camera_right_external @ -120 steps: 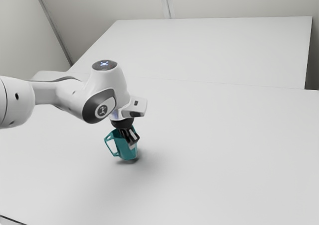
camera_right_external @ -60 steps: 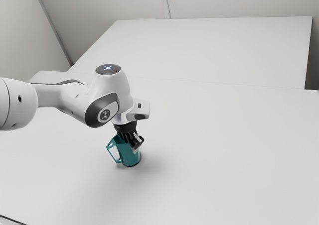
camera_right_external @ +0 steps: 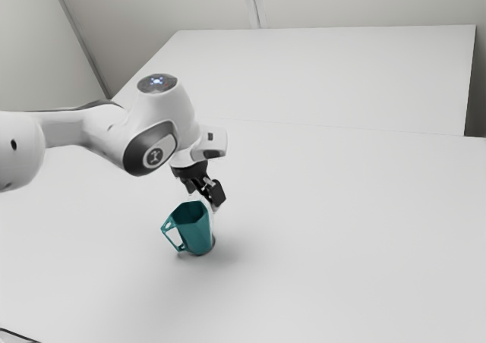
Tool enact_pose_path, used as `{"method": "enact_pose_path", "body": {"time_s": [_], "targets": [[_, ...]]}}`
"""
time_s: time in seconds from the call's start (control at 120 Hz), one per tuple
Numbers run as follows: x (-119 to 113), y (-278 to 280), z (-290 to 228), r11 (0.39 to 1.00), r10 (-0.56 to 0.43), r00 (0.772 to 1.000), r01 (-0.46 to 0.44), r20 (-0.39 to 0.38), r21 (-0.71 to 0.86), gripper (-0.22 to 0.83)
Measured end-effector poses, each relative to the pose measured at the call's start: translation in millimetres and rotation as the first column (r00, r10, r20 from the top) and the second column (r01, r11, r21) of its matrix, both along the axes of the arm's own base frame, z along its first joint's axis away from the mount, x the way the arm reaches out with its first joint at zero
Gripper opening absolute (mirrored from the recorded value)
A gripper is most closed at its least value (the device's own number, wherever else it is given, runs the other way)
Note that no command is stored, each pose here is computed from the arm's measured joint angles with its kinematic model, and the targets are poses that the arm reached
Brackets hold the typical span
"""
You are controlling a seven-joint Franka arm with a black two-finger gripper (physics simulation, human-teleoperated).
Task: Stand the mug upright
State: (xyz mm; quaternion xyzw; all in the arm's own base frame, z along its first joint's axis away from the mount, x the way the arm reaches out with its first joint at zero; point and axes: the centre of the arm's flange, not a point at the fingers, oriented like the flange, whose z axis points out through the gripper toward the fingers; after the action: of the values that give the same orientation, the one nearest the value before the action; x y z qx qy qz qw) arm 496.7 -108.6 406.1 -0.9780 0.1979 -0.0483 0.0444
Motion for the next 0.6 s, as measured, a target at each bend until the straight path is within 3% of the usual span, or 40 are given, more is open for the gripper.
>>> {"method": "enact_pose_path", "body": {"time_s": [0.258, 0.6], "targets": [[39.8, 12.1, 100.4, 0.998, 0.06, 0.995, -0.06, 0.079, -0.01, 0.6], [50.6, 54.2, 208.0, 0.986, 0.163, 0.983, -0.165, 0.08, 0.027, 0.61]]}}
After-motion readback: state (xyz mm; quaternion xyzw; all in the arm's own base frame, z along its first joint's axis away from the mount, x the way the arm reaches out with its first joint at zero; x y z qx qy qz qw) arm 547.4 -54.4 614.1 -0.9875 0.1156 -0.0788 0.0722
